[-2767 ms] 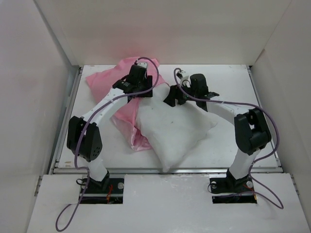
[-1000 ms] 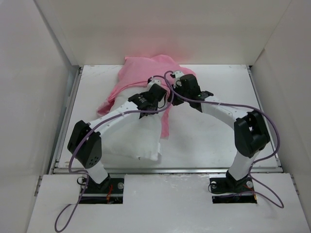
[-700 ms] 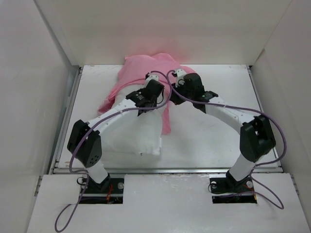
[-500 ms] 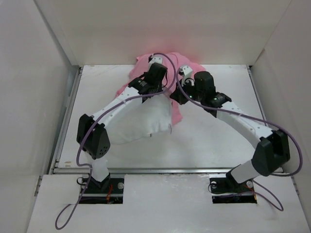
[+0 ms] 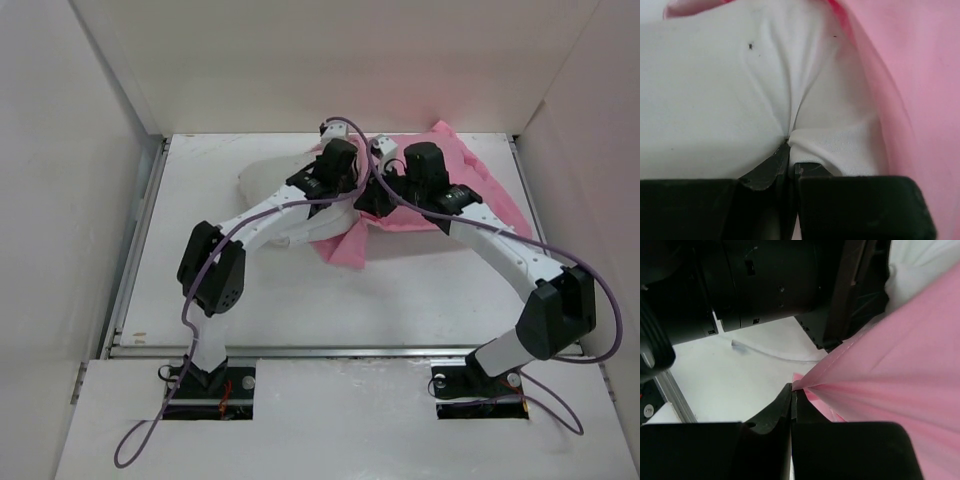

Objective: Put the pillow into the pillowcase

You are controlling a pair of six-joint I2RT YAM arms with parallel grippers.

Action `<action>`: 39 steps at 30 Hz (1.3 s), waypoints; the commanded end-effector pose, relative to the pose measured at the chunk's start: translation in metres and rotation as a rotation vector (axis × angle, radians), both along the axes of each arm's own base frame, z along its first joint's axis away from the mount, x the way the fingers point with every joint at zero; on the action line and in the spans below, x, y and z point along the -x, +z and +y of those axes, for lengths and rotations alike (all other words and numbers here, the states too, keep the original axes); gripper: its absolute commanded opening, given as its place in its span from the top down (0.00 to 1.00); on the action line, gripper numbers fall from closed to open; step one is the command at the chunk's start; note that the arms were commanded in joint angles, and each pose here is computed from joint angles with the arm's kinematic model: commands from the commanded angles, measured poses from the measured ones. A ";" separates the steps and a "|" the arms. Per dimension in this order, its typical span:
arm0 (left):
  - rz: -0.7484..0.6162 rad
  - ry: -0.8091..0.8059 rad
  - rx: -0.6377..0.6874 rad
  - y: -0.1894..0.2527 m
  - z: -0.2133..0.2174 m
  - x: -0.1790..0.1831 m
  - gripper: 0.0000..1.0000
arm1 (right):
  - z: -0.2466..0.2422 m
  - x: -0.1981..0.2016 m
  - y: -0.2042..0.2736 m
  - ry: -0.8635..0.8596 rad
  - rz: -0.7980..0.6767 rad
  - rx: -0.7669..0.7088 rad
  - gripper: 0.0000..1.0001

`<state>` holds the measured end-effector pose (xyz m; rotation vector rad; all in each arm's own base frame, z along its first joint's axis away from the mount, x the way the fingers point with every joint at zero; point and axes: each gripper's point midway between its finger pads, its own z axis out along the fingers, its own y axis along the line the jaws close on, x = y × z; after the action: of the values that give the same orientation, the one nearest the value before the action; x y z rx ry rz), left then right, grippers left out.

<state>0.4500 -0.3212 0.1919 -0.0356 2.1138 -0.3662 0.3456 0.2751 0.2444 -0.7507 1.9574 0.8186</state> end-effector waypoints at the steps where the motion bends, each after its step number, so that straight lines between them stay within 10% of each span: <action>1: -0.011 -0.059 0.128 -0.007 -0.042 0.002 1.00 | 0.014 0.006 0.034 0.083 -0.050 -0.073 0.98; 3: 0.023 -0.091 0.118 -0.018 -0.048 0.010 1.00 | 0.008 0.006 0.018 0.048 -0.011 -0.036 0.91; 5: 0.020 -0.111 0.113 -0.008 -0.042 0.020 0.50 | 0.001 0.008 0.001 0.015 0.029 0.004 0.74; 8: -0.010 -0.133 0.089 0.012 -0.020 0.043 0.21 | -0.014 0.010 0.004 -0.054 0.021 0.042 0.58; 12: -0.083 -0.113 0.054 0.054 0.017 0.066 0.08 | -0.037 0.013 0.034 -0.184 -0.034 0.036 0.47; 21: -0.145 0.007 -0.022 0.097 0.081 0.080 0.08 | -0.112 -0.023 0.074 -0.697 -0.108 0.075 0.33; 35: 0.038 -0.257 -0.107 0.005 0.030 0.009 0.00 | -0.073 -0.106 0.051 -0.777 -0.100 0.179 0.33; 39: 0.057 -0.300 -0.099 -0.009 0.022 0.009 0.20 | -0.072 -0.122 0.021 -0.811 -0.075 0.246 0.35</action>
<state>0.4453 -0.2812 0.1605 0.2537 2.2380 -0.3385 0.4569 0.2051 0.2500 -0.1203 2.1072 0.1069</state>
